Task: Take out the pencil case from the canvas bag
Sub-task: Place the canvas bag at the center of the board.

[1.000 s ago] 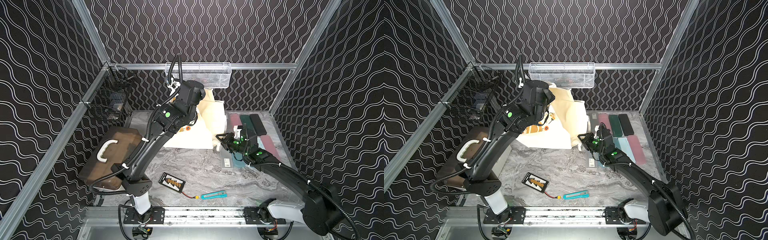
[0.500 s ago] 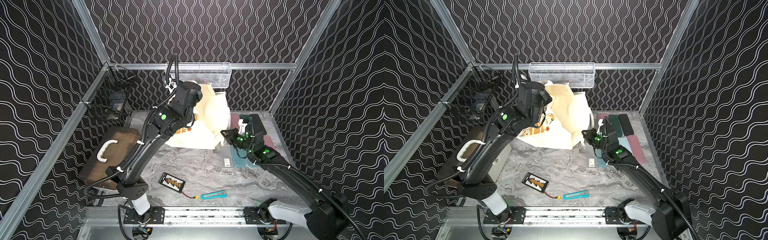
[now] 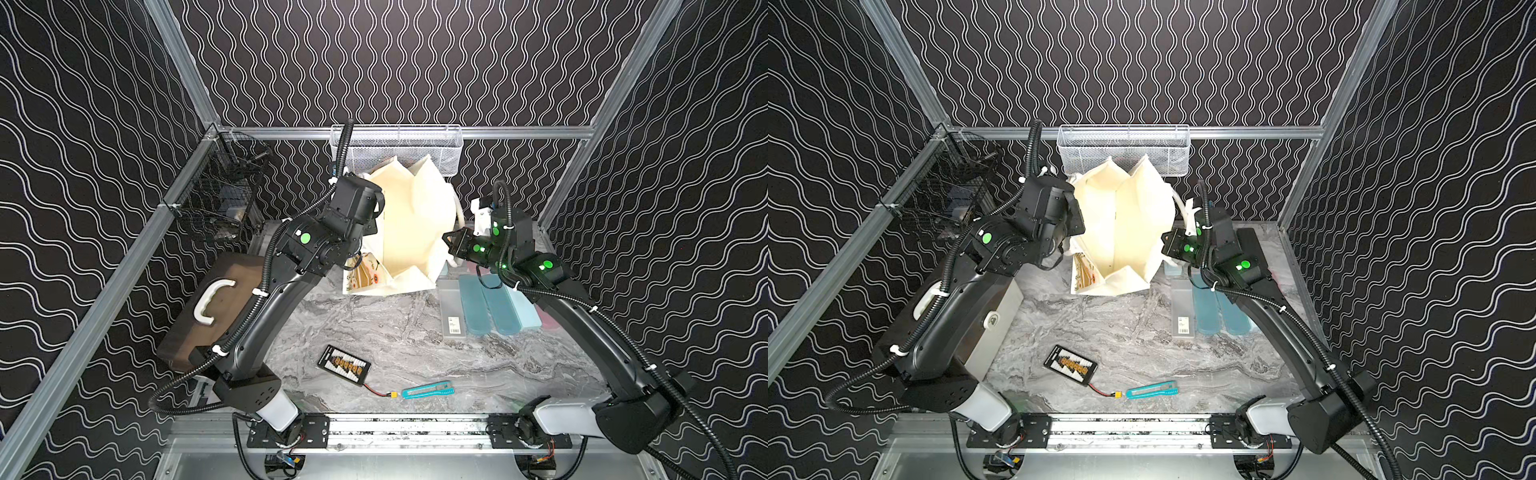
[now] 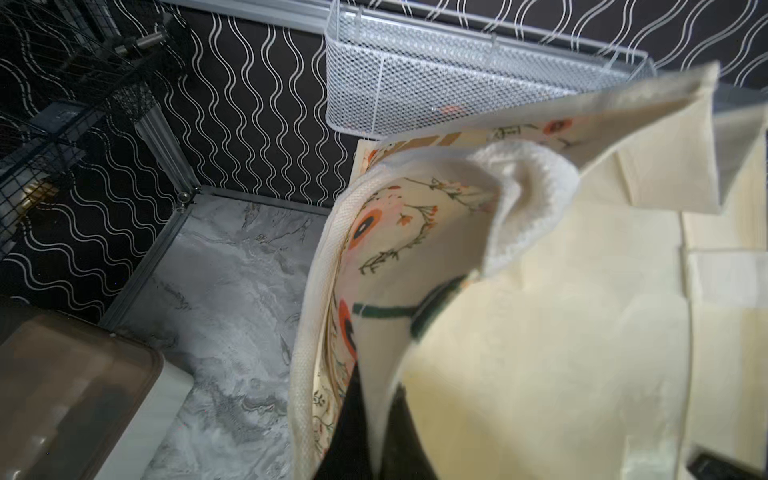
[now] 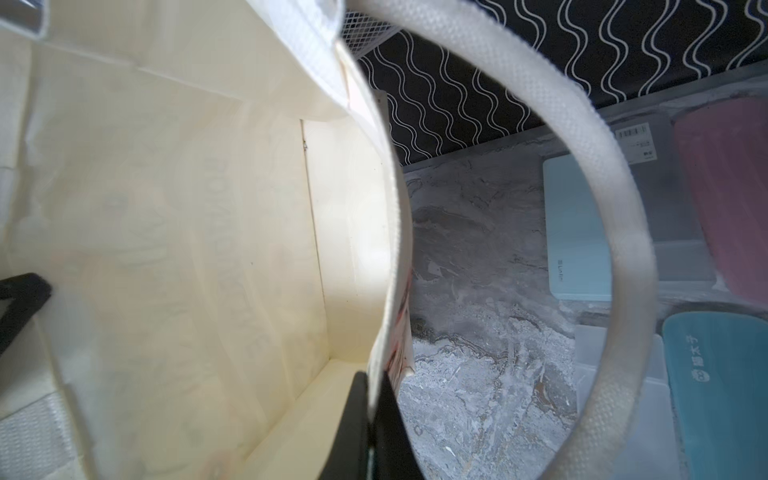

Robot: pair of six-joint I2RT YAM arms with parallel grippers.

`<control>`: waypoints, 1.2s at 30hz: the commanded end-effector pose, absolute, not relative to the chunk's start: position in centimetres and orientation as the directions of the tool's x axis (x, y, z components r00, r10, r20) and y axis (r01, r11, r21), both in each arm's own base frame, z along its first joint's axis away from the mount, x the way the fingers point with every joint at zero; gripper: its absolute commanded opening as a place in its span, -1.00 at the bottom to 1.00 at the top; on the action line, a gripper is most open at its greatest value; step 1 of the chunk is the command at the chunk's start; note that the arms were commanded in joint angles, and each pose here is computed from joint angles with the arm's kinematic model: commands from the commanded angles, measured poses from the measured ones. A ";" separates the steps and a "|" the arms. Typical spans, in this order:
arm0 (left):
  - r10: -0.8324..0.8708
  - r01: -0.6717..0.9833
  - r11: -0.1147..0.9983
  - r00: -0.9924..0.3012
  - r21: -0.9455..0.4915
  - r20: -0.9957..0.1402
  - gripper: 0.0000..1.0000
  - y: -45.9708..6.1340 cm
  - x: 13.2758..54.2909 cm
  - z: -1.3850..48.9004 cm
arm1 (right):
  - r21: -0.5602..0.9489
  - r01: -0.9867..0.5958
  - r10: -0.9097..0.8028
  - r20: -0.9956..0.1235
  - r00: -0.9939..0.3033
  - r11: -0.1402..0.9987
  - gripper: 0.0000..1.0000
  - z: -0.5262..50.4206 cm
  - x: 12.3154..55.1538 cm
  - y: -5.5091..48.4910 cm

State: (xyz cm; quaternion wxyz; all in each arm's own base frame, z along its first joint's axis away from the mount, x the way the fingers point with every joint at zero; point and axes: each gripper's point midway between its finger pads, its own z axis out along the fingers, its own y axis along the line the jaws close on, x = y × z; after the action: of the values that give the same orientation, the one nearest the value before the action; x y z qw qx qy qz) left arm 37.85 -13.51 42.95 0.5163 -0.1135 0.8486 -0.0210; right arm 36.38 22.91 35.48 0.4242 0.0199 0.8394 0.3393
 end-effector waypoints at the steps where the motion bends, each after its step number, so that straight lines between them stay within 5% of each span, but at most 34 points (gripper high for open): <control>1: -0.122 -0.026 0.991 -0.538 -0.128 -0.834 -1.00 -14.2 38.4 41.1 | 0.544 -0.319 0.243 -0.725 -0.644 0.776 -1.00 35.9 36.3 24.4; 19: -0.272 -0.133 0.958 -0.695 -0.252 -0.666 -1.00 -4.9 45.6 34.1 | 0.457 -0.372 0.110 -0.737 -0.667 0.808 -1.00 33.3 42.5 31.3; 36: -0.322 -0.108 0.923 -0.741 -0.369 -0.590 -0.96 -5.0 49.8 30.4 | 0.384 -0.339 0.075 -0.749 -0.658 0.859 -1.00 31.9 47.5 31.9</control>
State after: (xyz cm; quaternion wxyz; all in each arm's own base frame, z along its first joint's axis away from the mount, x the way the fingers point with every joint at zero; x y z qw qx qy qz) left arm 49.25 -4.55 30.39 0.3403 -0.1253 0.9216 -0.1381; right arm 46.80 32.44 30.71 0.3842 -0.0772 0.8819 0.2621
